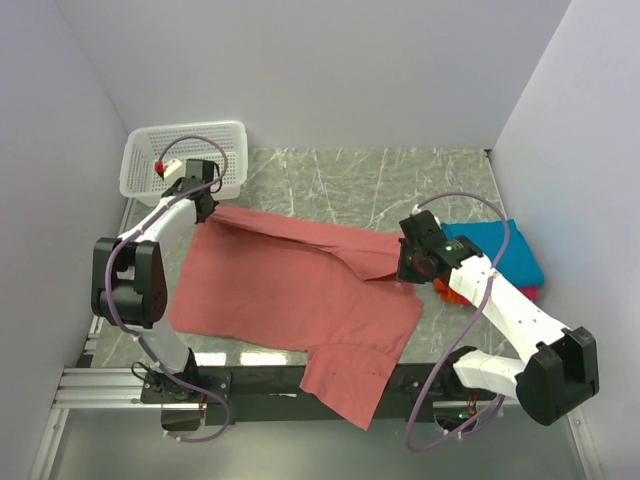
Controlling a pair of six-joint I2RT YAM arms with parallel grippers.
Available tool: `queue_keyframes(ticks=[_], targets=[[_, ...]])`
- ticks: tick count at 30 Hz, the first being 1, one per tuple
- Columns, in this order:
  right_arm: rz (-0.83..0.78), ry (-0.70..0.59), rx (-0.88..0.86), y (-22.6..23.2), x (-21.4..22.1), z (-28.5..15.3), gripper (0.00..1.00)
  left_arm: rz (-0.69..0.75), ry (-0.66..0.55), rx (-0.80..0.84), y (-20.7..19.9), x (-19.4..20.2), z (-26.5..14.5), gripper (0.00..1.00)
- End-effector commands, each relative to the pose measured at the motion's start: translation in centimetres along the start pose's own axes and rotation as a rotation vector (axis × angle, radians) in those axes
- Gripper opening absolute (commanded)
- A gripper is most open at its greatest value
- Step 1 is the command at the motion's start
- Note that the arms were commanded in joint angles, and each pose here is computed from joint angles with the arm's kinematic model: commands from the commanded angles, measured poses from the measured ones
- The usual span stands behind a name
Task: Fold and stack the t-shirts
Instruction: Fold the tshirt
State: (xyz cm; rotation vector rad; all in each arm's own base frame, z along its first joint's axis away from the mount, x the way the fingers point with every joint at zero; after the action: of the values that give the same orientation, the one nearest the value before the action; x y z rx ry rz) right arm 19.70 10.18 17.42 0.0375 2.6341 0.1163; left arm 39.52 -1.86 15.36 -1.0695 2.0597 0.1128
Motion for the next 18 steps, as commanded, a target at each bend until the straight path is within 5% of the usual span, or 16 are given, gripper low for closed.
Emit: queue_keyframes(ticks=[1, 10, 13, 14, 16, 18], targets=[[0.009, 0.023, 0.011, -0.5, 1.3, -0.5, 0.0, -0.006, -0.022, 0.018, 0.4, -1.3, -1.3, 0.0], [-0.011, 0.156, -0.172, 1.1, 5.4, 1.6, 0.06, -0.01, 0.019, -0.073, 2.8, 0.2, -0.6, 0.02], [-0.034, 0.189, -0.218, 1.4, 6.5, 1.6, 0.25, -0.021, 0.041, -0.124, 3.5, 0.6, -0.9, 0.23], [-0.037, 0.188, -0.223, 1.5, 6.5, 1.5, 0.34, -0.025, 0.042, -0.134, 3.7, 0.5, -1.1, 0.43], [-0.05, 0.171, -0.236, 1.5, 6.4, 1.1, 0.53, -0.051, 0.029, -0.121, 3.7, -0.1, -2.0, 0.57], [-0.065, 0.149, -0.248, 1.6, 5.8, 0.6, 0.66, -0.078, 0.019, -0.119, 3.7, -0.7, -2.9, 0.83]])
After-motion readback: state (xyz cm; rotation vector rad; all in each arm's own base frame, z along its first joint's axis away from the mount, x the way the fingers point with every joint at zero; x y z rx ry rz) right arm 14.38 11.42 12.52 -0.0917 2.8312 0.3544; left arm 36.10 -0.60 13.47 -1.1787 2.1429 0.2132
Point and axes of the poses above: each gripper's point midway between its finger pads, its own z axis out along the fingers, its own y axis along the line the jaws close on, x = y × z, the point moved 7 cm from there along -z, back along the fingers, and after that the axes turned 6 degrees about -z, right-handed, at the moved point
